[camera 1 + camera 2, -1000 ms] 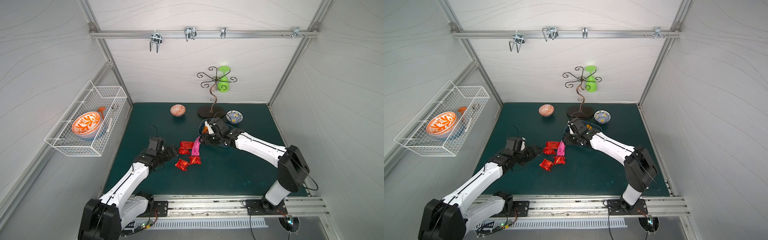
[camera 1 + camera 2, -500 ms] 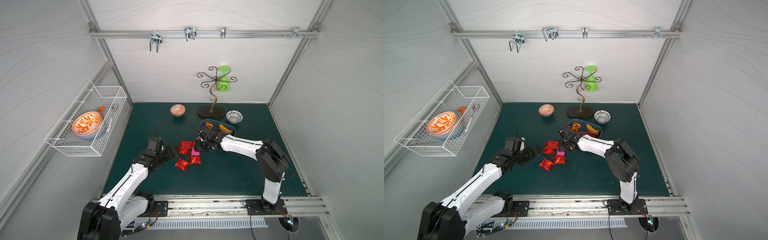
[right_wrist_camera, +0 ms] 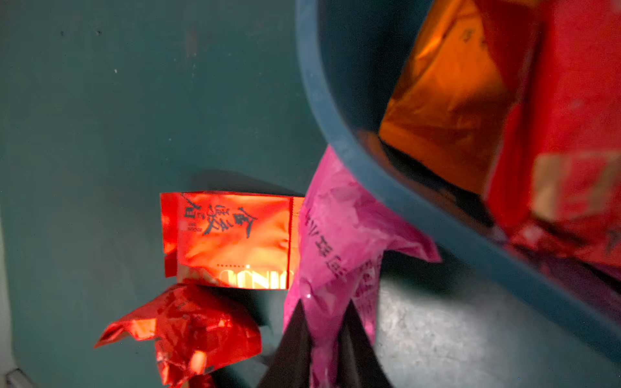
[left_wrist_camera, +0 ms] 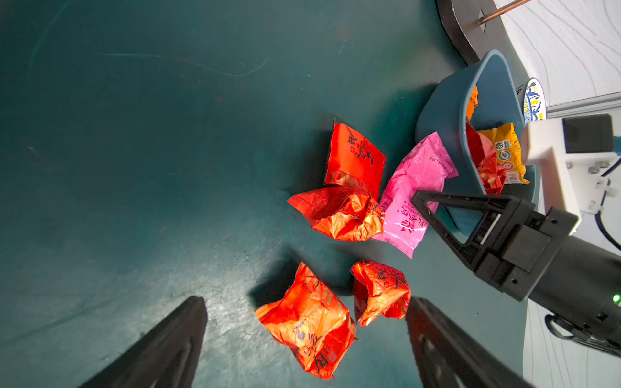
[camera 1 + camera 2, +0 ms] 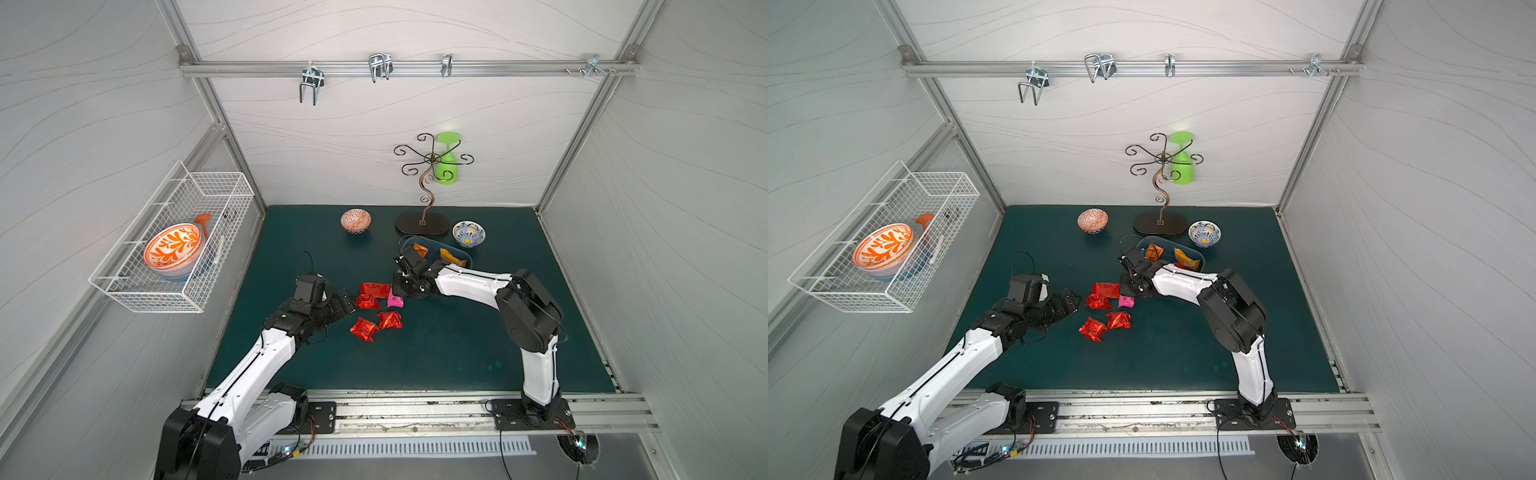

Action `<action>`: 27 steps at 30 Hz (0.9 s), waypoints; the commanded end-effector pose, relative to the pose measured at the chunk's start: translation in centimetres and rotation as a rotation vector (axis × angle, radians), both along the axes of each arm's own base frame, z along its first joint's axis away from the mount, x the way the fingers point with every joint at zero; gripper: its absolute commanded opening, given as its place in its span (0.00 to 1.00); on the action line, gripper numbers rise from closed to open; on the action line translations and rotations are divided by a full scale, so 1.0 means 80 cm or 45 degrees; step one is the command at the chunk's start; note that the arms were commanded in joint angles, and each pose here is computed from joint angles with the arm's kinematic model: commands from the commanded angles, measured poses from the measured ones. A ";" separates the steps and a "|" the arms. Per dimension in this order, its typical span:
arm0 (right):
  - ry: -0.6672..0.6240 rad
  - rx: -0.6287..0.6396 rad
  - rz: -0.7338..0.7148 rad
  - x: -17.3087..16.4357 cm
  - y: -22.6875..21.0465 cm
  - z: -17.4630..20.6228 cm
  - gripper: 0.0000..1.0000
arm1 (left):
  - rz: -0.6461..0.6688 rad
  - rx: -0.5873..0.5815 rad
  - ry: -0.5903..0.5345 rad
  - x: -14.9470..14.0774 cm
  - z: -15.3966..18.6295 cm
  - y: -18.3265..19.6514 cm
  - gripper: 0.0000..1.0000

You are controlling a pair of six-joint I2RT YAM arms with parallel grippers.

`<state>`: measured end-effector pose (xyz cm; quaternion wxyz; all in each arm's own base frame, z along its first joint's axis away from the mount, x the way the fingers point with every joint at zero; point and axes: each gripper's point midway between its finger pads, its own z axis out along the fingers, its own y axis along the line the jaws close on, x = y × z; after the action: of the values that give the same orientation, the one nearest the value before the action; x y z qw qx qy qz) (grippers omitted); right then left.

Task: Put the tea bags into the storage box
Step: Pick up the tea bag from the center of the board.

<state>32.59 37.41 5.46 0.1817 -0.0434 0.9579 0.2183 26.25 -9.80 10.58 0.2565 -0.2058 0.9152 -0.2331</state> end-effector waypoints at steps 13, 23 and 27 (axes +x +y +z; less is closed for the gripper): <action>-0.039 0.130 0.116 -0.013 0.023 0.048 0.00 | -0.004 0.028 -0.056 0.005 0.010 0.003 0.97; -0.122 0.272 0.244 -0.036 0.026 0.126 0.00 | -0.013 0.028 -0.037 0.005 0.007 0.001 0.97; -0.172 0.318 0.220 -0.024 0.009 0.159 0.00 | -0.019 0.027 -0.026 0.006 0.007 0.000 0.97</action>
<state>30.39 39.15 16.27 0.2180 -0.1122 0.9098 0.3349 26.29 -9.59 10.50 0.2595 -0.2043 0.9163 -0.2265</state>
